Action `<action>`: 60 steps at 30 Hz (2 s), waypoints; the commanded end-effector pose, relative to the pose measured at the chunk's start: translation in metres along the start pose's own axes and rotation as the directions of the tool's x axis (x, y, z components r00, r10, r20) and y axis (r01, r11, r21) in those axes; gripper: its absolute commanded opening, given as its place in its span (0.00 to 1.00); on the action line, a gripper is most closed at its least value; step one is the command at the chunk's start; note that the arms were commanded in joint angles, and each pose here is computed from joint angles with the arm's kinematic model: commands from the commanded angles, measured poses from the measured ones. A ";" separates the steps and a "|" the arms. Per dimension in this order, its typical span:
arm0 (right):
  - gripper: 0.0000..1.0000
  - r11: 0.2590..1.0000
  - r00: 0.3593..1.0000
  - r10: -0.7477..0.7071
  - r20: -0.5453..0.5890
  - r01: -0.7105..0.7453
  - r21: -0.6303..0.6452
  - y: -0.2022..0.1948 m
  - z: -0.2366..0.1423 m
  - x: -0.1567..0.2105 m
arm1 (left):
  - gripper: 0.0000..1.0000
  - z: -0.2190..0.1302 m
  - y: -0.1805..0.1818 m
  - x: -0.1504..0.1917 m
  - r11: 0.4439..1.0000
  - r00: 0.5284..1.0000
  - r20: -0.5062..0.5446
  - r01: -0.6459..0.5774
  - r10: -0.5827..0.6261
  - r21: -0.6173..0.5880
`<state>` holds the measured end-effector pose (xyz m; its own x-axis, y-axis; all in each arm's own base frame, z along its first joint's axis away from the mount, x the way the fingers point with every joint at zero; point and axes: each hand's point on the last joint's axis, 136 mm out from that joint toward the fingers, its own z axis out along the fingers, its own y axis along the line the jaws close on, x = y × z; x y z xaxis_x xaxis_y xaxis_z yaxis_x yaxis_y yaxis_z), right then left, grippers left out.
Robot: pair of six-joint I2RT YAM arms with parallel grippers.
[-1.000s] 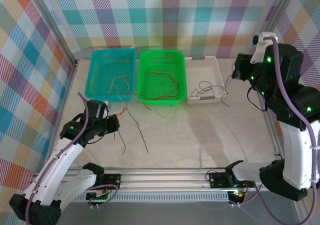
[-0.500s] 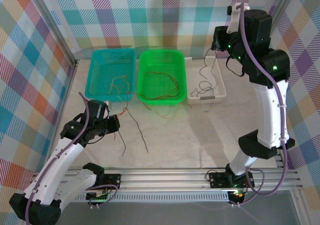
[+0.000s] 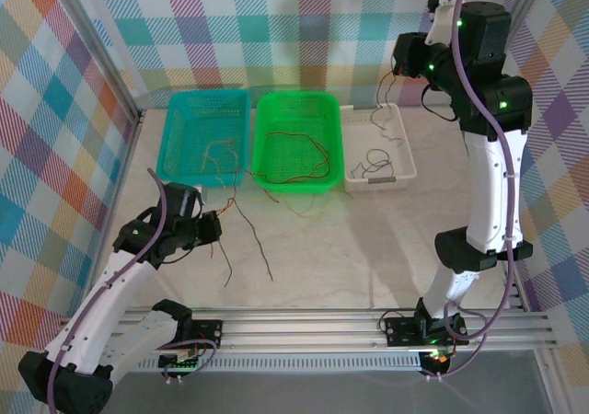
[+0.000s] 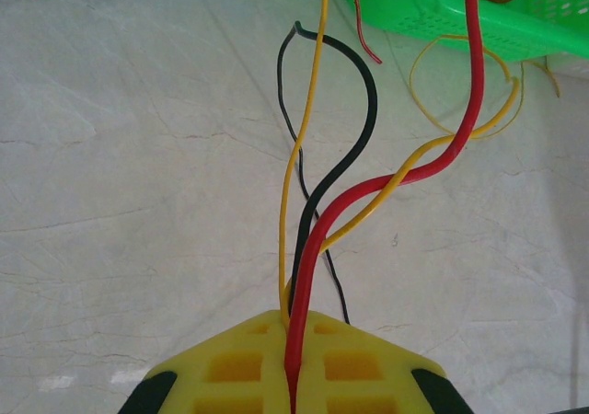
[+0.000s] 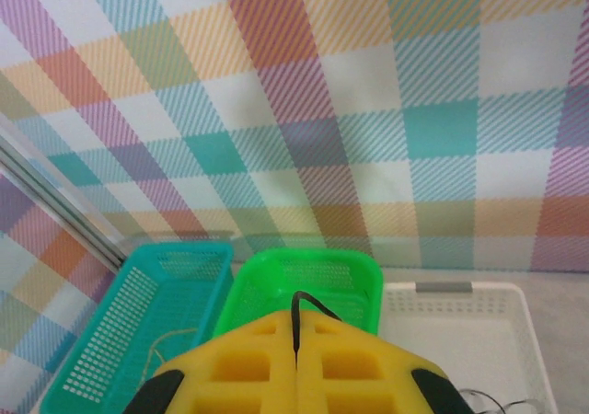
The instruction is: Untangle the cables
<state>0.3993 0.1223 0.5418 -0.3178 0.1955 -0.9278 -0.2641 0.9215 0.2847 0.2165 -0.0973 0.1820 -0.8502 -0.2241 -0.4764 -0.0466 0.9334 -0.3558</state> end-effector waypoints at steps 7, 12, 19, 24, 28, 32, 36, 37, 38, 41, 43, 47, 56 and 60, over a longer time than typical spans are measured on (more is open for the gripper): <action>0.00 0.999 0.999 0.052 -0.012 -0.052 -0.012 -0.018 0.035 0.001 | 0.00 0.001 -0.004 0.001 0.999 1.000 -0.002 -0.028 0.028 0.022; 0.00 0.998 0.998 0.055 -0.039 -0.054 0.014 -0.028 0.051 0.010 | 0.00 0.001 -0.004 0.001 0.999 1.000 -0.001 -0.028 0.028 0.021; 0.00 0.996 0.982 0.079 -0.174 -0.069 0.060 -0.044 0.078 0.052 | 0.00 0.001 -0.005 0.001 0.999 0.999 -0.001 -0.033 0.033 0.028; 0.00 0.992 0.947 0.114 -0.300 -0.091 0.090 -0.058 0.104 0.101 | 0.00 0.000 -0.007 0.002 0.999 0.999 -0.001 -0.034 0.034 0.041; 0.00 0.984 0.914 0.155 -0.375 -0.109 0.141 -0.073 0.119 0.139 | 0.00 0.000 -0.009 0.002 0.998 0.999 0.000 -0.035 0.036 0.053; 0.00 0.973 0.888 0.192 -0.418 -0.117 0.197 -0.089 0.130 0.172 | 0.00 -0.001 -0.011 0.002 0.997 0.999 0.001 -0.037 0.037 0.064; 0.00 0.962 0.853 0.222 -0.472 -0.111 0.251 -0.105 0.144 0.203 | 0.00 -0.001 -0.013 0.003 0.996 0.999 -0.005 -0.039 0.040 0.074; 0.00 0.959 0.843 0.229 -0.486 -0.110 0.261 -0.109 0.148 0.211 | 0.00 -0.001 -0.013 0.003 0.996 0.999 -0.004 -0.040 0.040 0.076; 0.00 0.956 0.830 0.240 -0.504 -0.111 0.272 -0.113 0.152 0.219 | 0.00 -0.001 -0.013 0.003 0.996 0.999 -0.004 -0.040 0.040 0.078; 0.00 0.941 0.778 0.286 -0.560 -0.117 0.318 -0.126 0.163 0.247 | 0.00 -0.001 -0.014 0.004 0.996 0.999 -0.004 -0.040 0.040 0.083; 0.00 0.932 0.753 0.311 -0.579 -0.122 0.341 -0.133 0.168 0.262 | 0.00 -0.002 -0.015 0.003 0.995 0.999 0.000 -0.042 0.042 0.087; 0.00 0.916 0.699 0.355 -0.621 -0.127 0.381 -0.141 0.176 0.289 | 0.00 -0.002 -0.015 0.004 0.995 0.999 -0.002 -0.044 0.044 0.090; 0.00 0.900 0.643 0.389 -0.659 -0.112 0.422 -0.150 0.179 0.317 | 0.00 0.000 -0.017 0.004 0.994 0.999 -0.010 -0.044 0.046 0.095; 0.04 0.900 0.644 0.384 -0.661 -0.104 0.423 -0.151 0.175 0.317 | 0.00 0.001 -0.017 0.005 0.995 0.999 -0.017 -0.043 0.045 0.094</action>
<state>0.5026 0.1085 0.1618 -0.9075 0.2447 -0.3415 0.1592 0.9526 0.2594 0.2140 -0.1090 0.1858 -0.8572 -0.2002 -0.4744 0.0092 0.9152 -0.4030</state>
